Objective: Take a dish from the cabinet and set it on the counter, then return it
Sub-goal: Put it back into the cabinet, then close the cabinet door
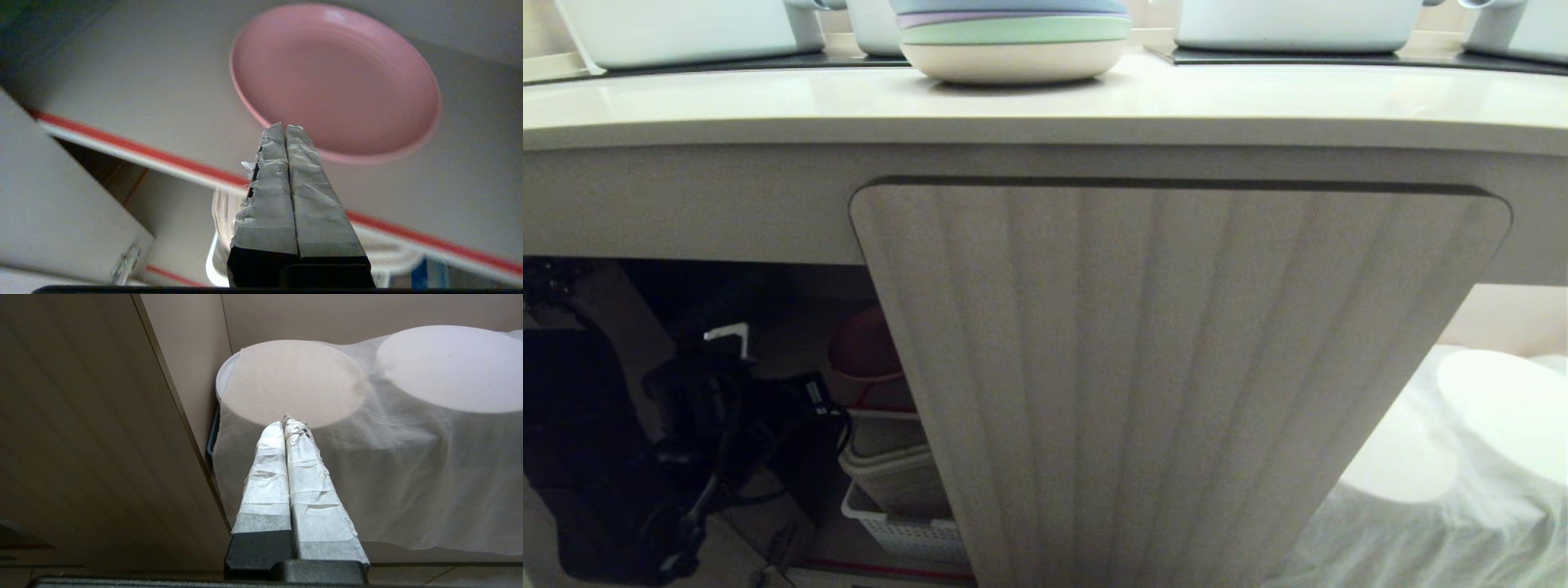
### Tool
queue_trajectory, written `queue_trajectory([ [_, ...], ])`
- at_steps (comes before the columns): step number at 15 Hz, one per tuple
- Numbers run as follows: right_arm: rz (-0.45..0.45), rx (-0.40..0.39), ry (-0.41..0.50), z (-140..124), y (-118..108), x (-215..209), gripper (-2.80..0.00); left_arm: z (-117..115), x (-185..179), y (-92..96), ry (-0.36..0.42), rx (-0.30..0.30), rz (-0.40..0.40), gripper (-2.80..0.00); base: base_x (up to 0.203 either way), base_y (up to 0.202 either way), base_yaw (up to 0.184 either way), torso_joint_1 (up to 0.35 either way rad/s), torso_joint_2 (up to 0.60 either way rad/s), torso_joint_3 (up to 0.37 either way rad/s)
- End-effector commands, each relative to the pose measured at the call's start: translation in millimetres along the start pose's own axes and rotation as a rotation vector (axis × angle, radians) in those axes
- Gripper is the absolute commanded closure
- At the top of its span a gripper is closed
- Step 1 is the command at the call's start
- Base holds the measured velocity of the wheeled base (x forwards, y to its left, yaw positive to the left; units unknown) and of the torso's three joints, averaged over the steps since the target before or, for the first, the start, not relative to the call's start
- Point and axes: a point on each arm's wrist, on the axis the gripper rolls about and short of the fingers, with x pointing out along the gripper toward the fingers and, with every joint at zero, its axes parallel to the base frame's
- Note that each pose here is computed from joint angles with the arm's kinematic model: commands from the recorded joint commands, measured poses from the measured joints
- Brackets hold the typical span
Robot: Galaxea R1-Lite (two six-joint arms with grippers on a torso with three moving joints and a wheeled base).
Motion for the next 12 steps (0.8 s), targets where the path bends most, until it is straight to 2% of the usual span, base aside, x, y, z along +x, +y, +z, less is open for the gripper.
queue_trajectory([
  [1, 0.000, 0.001, 0.000, 0.0, 0.0, 0.0, 0.00, 0.3, -14.2, -0.7, 0.008, 0.002, -0.009, 0.00, 0.000, 0.000, 0.000, 0.000, 0.00, 0.000],
  [7, 0.000, 0.001, 0.000, 0.0, 0.0, 0.0, 0.00, -11.9, -49.2, -3.4, 0.046, 0.019, -0.041, 0.00, 0.000, 0.000, 0.000, 0.000, 0.00, 0.000],
  [12, 0.000, 0.001, 0.000, 0.0, 0.0, 0.0, 0.00, -11.2, -79.3, -2.8, 0.061, 0.030, -0.060, 0.00, 0.000, 0.000, 0.000, 0.000, 0.00, 0.000],
])
